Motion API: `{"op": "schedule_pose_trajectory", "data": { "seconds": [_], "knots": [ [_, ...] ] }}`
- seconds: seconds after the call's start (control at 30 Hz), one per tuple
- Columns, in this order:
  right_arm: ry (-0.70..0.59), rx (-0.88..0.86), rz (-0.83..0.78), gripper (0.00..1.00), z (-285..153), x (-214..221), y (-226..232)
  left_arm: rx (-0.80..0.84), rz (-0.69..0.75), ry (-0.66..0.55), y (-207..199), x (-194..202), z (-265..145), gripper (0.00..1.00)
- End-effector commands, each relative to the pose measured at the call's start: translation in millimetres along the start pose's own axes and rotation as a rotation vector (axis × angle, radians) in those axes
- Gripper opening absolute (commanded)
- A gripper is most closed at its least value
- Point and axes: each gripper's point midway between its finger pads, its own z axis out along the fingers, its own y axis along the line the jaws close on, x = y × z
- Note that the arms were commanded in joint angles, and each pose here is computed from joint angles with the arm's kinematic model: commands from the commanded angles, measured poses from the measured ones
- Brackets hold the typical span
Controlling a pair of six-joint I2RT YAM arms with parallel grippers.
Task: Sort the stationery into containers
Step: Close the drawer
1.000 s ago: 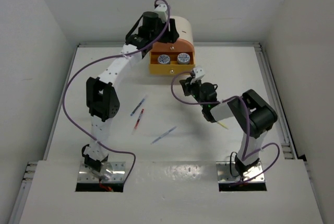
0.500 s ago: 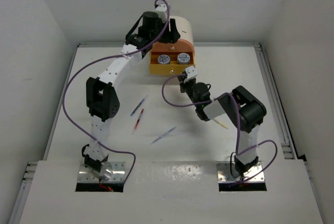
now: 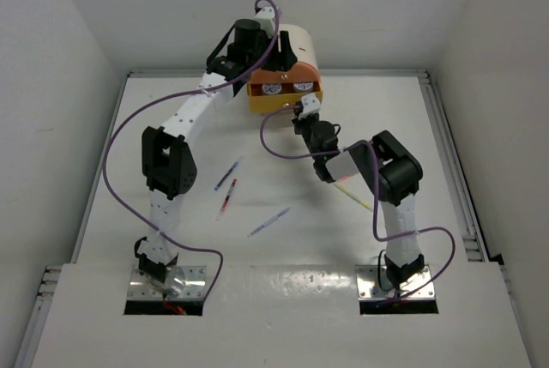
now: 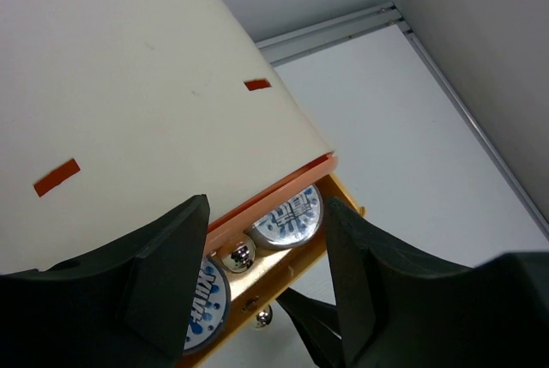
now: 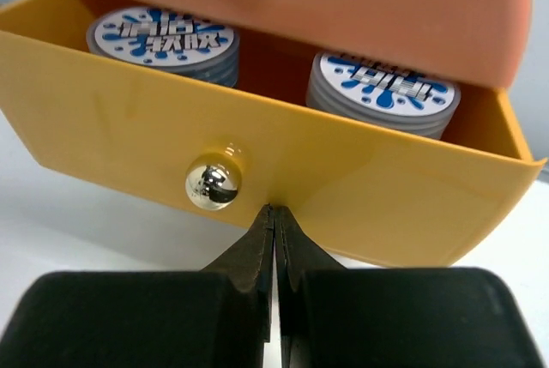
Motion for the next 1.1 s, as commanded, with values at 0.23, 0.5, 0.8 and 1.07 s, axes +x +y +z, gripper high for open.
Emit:
{"op": "schedule_pose_trajectory", "data": {
  "seconds": [0.23, 0.5, 0.8, 1.07],
  "knots": [
    [-0.438, 0.091, 0.118, 0.00, 35, -102, -27, -0.022, -0.022, 0.101, 17, 39, 9, 0.62],
    [-0.462, 0.089, 0.148, 0.03, 56, -94, -25, -0.036, -0.024, 0.106, 23, 41, 10, 0.62],
    [-0.483, 0.024, 0.213, 0.24, 35, -122, -20, -0.026, -0.034, 0.092, 23, 33, 5, 0.63],
    [-0.223, -0.275, 0.565, 0.33, -41, -131, 12, -0.005, -0.024, 0.052, 20, 11, -8, 0.65]
  ]
}}
